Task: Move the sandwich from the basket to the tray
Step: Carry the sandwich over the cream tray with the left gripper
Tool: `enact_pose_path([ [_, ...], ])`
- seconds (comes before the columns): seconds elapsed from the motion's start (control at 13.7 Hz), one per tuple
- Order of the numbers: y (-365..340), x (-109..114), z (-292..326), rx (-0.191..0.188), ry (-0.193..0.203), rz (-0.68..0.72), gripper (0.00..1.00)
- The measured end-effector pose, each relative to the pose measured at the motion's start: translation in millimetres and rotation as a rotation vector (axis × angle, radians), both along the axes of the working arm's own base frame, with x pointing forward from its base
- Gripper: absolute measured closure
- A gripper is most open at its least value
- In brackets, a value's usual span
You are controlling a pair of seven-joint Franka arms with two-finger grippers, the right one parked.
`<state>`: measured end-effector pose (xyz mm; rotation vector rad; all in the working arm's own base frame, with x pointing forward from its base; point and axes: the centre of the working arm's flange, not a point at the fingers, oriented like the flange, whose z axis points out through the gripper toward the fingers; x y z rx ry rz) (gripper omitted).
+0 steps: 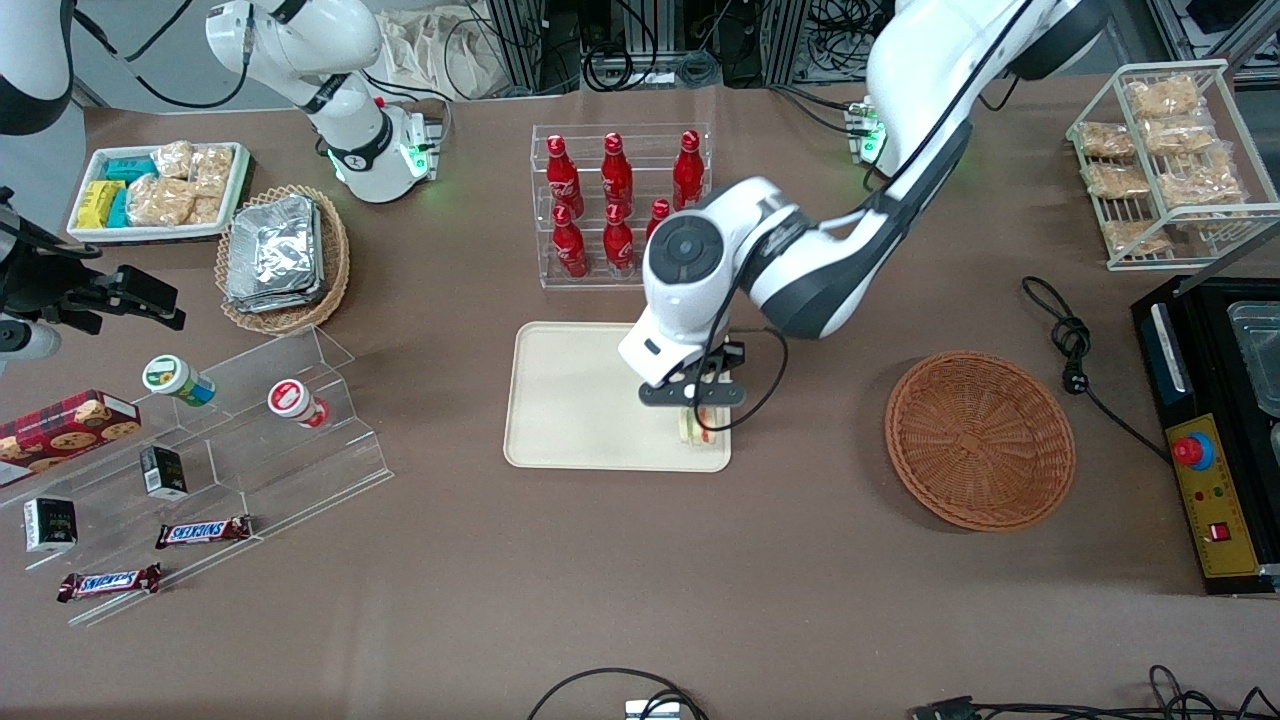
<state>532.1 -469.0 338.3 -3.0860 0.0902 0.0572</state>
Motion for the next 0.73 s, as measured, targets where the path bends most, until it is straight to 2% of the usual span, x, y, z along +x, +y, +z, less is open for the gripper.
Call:
enact_pose_path([
  [0.15,-6,5,-43,-0.014,-0.001,-0.018,0.81],
  [0.29,-9,4,-76,-0.012,0.013,-0.028,0.81],
  [0.51,-15,-3,-99,-0.002,0.026,-0.039,0.85],
  [0.73,-17,-5,-106,-0.003,0.030,-0.042,0.82],
])
